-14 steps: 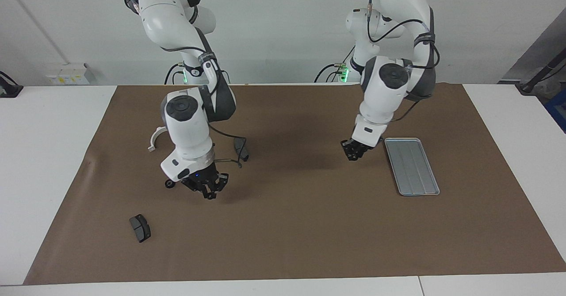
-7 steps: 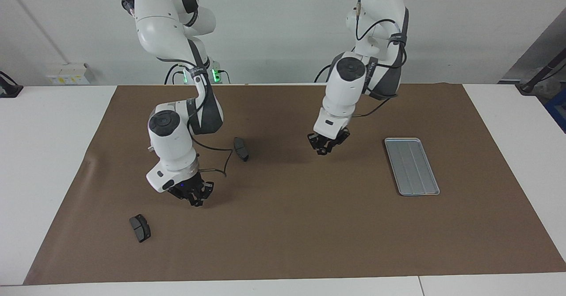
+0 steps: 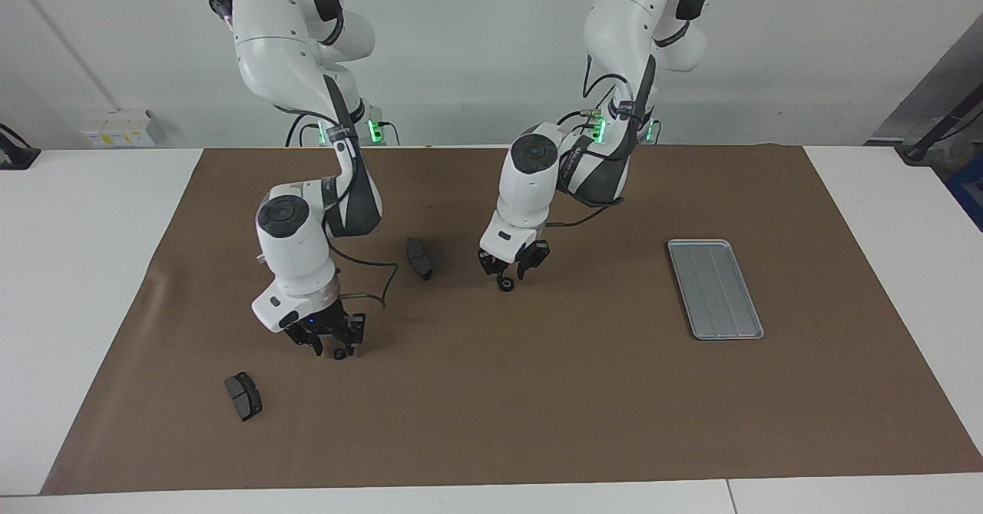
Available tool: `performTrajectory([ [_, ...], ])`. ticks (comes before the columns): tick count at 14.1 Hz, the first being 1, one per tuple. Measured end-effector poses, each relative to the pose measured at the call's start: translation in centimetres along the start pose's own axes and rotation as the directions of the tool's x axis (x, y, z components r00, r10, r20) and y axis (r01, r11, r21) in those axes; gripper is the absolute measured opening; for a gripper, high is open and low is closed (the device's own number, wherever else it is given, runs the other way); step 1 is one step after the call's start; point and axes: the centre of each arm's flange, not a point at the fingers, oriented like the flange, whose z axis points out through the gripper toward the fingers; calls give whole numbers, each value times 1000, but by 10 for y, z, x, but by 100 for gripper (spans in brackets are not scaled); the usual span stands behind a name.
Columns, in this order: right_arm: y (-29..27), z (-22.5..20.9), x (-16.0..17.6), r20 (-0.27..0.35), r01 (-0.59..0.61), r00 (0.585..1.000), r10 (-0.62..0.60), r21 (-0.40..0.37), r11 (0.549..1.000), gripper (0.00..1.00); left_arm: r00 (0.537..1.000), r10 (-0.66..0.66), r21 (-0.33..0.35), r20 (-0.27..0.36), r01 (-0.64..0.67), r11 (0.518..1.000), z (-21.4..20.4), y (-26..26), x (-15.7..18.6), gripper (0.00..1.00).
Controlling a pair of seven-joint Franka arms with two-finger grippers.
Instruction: Place bearing gear from tray to pile
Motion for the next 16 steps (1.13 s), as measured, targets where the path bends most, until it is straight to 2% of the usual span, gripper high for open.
performTrajectory([
  [2, -12, -40, 0, -6, 17, 1000, -17, 5, 1000, 99, 1000, -12, -9, -19, 11, 1000, -10, -2, 10, 71],
  [4, -39, -71, -8, 3, 29, 1000, -29, 26, 999, 100, 997, -56, -14, -47, 55, 998, -34, -24, 35, 92],
  [7, -107, -94, -27, 19, -23, 1000, 22, 76, 997, 100, 990, -123, 8, -66, 124, 992, -114, -128, 95, 93],
  [10, -172, -102, -53, 39, -60, 998, 56, 120, 991, 100, 995, -96, 55, -33, 98, 994, -177, -244, 128, 93],
  [13, -245, -101, -89, 16, -86, 996, 85, 93, 992, 100, 998, -59, 80, 16, 57, 995, -211, -313, 136, 93],
  [16, -301, -68, -122, -22, -78, 997, 79, 26, 997, 100, 997, 9, 91, 75, -16, 996, -252, -345, 114, 96],
])
